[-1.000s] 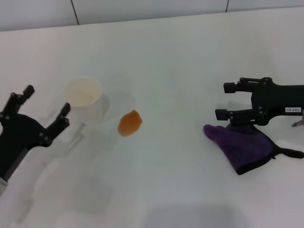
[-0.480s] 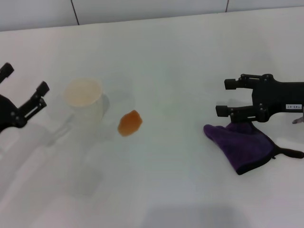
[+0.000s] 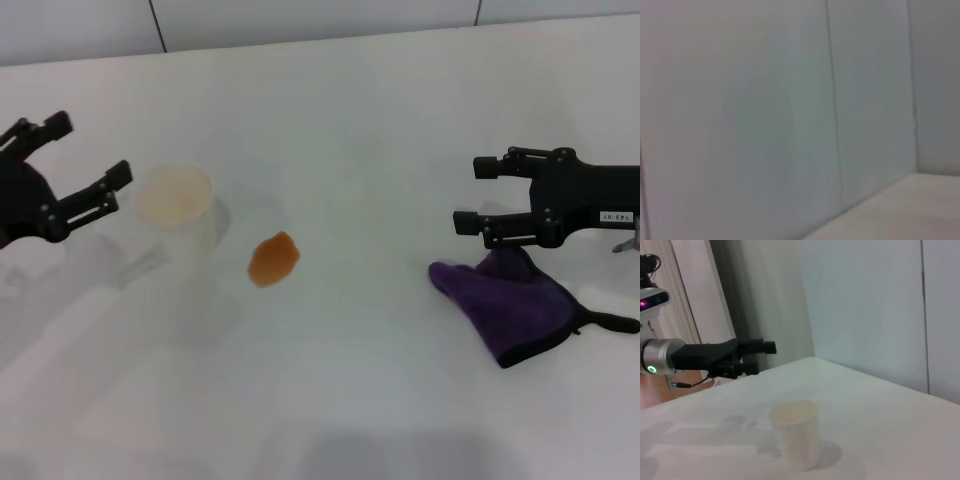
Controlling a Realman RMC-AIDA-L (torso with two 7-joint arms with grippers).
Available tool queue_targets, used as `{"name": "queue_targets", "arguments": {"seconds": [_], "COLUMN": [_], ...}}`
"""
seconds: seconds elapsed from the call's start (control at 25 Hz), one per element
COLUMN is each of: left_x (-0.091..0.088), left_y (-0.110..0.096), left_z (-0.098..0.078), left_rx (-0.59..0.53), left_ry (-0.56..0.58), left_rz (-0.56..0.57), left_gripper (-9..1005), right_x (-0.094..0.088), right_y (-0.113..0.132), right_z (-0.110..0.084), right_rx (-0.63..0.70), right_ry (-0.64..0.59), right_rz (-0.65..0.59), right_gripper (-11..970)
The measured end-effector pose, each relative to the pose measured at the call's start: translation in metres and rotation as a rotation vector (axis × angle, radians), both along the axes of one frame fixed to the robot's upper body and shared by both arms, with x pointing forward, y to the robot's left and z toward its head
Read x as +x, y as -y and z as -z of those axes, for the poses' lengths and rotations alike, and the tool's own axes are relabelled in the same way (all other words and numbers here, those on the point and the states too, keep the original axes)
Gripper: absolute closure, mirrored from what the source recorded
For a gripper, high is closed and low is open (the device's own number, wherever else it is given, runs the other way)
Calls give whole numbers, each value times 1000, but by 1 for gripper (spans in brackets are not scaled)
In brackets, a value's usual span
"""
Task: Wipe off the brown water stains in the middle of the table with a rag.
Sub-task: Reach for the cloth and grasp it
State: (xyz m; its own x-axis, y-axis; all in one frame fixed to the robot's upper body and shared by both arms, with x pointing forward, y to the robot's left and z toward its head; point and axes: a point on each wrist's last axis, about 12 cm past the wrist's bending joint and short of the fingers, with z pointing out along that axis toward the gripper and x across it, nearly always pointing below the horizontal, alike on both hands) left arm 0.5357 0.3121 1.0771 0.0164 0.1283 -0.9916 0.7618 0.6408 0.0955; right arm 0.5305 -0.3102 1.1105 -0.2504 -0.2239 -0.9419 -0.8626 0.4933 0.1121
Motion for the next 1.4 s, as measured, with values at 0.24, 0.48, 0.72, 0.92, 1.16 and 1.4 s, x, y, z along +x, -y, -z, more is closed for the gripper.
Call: {"name": "queue_targets", "arguments": {"seconds": [0.24,0.48,0.72,0.92,1.16,1.4], "left_x": [14,20,20,18,20,23], "left_y": [3,-3,-5,-7,-5,-4], "left_z": [-16,-40,-51,-57,-63,-68], "left_rx": [45,90,119,149,192,206], "left_ry": [-68,-134,-192,-234,-269,-278], "left_rz": [79,145,187,218,248,270], "left_gripper": [117,117,117,117,120,120], "right_x": [0,1,1,2,2,0], "right_y": [0,0,-2,-4,-4,-4], "right_z": [-1,0,0,1,1,6], "right_rx": [4,6,2,-5,-8,-14], "right_ry": [3,1,4,2,-1,-24], "right_rz": [4,5,-4,-14,-17,-20], "right_gripper": [99,99,100,100,100,100]}}
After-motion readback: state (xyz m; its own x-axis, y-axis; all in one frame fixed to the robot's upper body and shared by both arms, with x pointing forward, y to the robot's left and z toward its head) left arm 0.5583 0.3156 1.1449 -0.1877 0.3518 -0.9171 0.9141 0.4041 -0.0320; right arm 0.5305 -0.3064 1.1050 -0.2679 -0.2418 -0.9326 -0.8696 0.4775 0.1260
